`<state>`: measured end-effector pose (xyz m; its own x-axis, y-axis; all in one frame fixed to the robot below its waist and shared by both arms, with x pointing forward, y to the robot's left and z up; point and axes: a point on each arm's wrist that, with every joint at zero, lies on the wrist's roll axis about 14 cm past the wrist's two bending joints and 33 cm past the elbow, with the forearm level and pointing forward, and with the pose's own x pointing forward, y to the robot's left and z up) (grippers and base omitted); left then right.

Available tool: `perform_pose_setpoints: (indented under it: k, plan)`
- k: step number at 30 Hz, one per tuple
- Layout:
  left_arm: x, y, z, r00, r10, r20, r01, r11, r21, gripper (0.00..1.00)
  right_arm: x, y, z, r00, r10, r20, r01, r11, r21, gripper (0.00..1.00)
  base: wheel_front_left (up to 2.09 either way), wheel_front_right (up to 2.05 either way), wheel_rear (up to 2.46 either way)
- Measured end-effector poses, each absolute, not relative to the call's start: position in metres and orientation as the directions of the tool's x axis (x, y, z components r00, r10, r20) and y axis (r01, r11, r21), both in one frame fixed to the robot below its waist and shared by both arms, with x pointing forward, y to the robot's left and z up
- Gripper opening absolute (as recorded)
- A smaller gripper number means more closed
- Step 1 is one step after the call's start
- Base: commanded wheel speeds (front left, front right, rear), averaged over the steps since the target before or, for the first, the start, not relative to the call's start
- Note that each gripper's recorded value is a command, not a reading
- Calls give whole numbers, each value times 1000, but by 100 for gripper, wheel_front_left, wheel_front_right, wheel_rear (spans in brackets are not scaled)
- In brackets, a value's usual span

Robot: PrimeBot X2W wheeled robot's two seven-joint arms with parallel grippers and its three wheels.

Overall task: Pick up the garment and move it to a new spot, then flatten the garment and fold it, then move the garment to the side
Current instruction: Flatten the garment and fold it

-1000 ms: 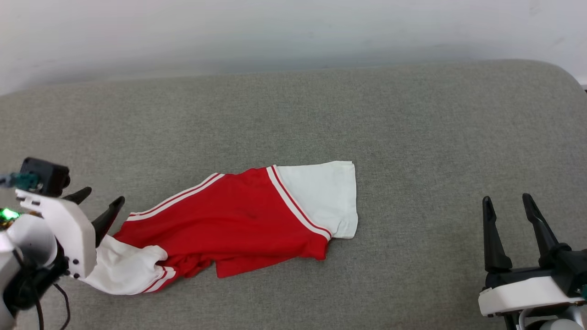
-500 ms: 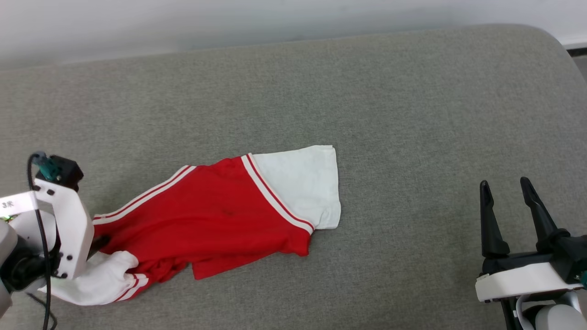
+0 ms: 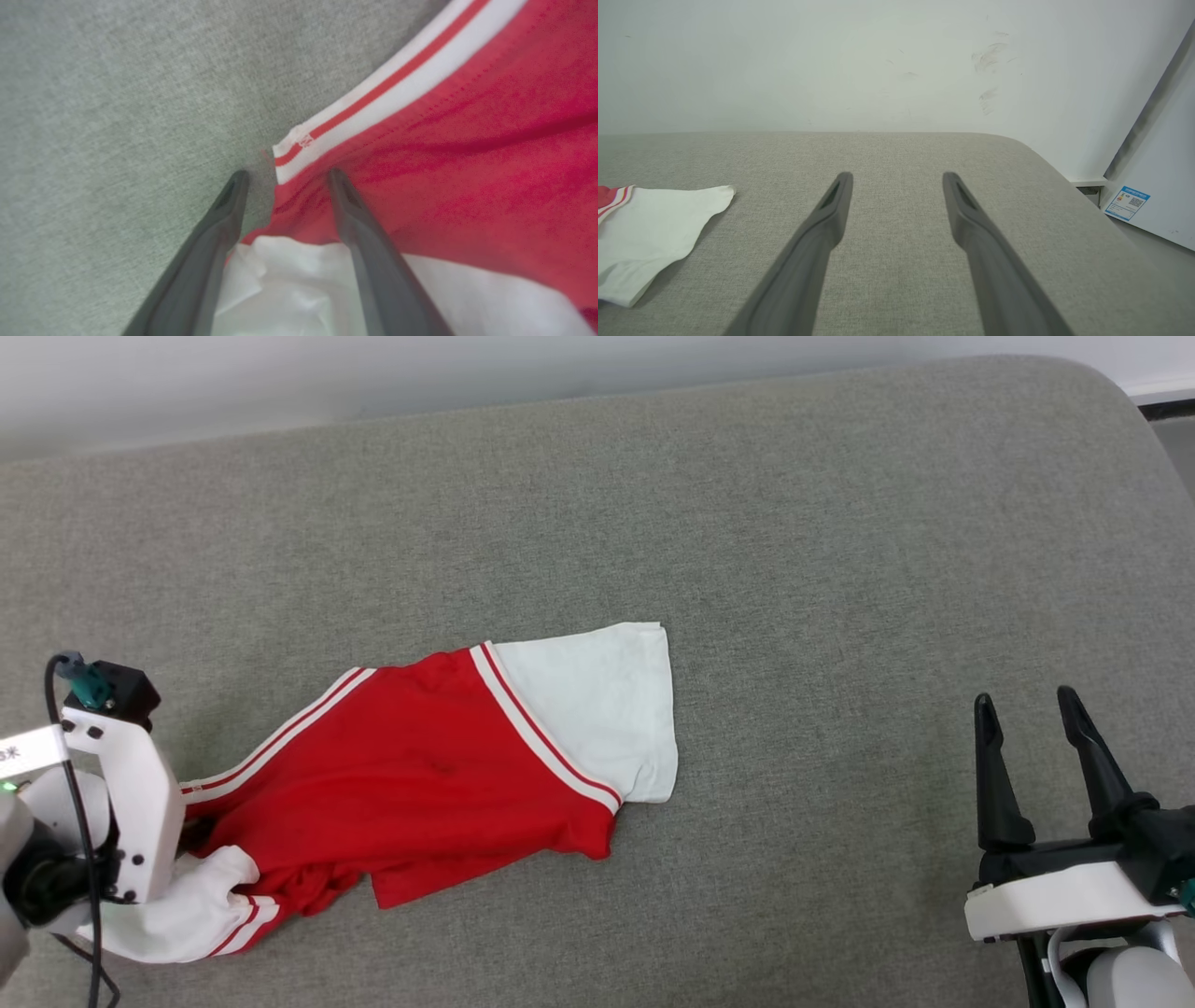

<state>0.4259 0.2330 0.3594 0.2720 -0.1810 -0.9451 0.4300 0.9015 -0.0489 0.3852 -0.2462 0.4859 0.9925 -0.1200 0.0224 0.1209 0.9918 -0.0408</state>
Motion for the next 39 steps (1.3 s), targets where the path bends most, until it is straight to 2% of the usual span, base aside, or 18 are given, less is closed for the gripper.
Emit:
perform_pose_setpoints:
  k: [4,8,13,20,32,39]
  plan:
    - [431,223,363,337,-212,-917,458,888,-37,0,385,-246,490,992,-118,36,119,992,-39,100,0,0,0]
    - [449,212,388,473,-257,-843,498,867,15,0,383,-244,496,992,-114,50,116,993,-34,100,0,0,0]
    - [474,208,448,656,-306,-689,518,847,117,0,376,-241,503,992,-106,71,108,994,-23,100,0,0,0]
    - [469,207,519,803,-323,-501,488,838,242,0,370,-232,512,992,-84,99,85,996,-4,100,0,0,0]
    - [381,211,529,820,-300,-488,454,859,235,0,364,-222,515,992,-56,110,55,998,12,100,0,0,0]
    - [371,205,531,822,-315,-475,461,857,229,0,368,-214,514,994,-31,108,30,999,14,100,0,0,0]
